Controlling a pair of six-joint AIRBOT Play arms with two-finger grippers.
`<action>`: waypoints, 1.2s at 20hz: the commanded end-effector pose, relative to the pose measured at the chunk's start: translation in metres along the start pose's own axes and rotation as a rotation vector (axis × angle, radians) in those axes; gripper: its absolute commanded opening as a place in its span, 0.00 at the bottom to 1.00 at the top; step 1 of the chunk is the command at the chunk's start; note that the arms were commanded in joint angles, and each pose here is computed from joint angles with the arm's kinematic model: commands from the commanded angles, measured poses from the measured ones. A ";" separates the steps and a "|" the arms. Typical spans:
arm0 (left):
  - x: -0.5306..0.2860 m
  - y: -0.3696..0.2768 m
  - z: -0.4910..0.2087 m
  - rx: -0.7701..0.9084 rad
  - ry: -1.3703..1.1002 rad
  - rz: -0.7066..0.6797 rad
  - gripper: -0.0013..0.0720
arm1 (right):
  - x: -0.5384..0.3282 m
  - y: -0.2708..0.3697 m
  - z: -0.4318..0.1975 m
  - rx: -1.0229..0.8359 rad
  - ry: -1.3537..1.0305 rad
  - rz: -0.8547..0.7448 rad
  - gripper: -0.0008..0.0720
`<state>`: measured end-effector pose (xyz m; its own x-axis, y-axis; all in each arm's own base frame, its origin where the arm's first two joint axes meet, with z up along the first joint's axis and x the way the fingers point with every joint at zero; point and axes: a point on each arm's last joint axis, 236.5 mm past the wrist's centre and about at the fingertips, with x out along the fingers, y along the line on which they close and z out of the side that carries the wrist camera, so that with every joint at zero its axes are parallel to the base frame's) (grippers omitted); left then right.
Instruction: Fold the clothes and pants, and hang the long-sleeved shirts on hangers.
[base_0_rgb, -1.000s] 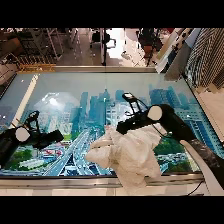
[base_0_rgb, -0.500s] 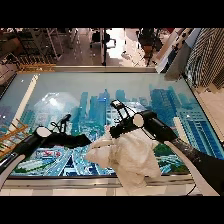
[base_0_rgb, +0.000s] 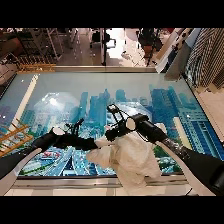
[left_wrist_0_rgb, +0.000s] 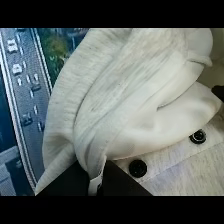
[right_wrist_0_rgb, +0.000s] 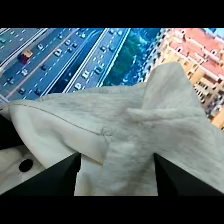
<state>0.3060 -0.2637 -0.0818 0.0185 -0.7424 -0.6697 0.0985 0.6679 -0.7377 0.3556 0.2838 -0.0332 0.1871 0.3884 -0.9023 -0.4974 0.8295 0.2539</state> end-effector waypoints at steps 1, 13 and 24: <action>0.002 -0.004 -0.007 -0.030 0.037 -0.024 0.04 | 0.004 -0.007 -0.001 0.005 0.002 -0.038 0.56; -0.212 -0.134 0.114 0.221 -0.274 -0.191 0.04 | -0.259 0.000 0.109 -0.180 -0.280 -0.321 0.05; -0.297 0.012 0.064 0.136 -0.102 0.757 0.89 | -0.165 0.053 0.151 -0.145 -0.432 -0.164 0.05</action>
<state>0.3747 -0.1427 0.1444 0.2471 -0.5140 -0.8215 0.3213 0.8432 -0.4309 0.4096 0.2971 0.2181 0.6133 0.3824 -0.6911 -0.5429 0.8396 -0.0172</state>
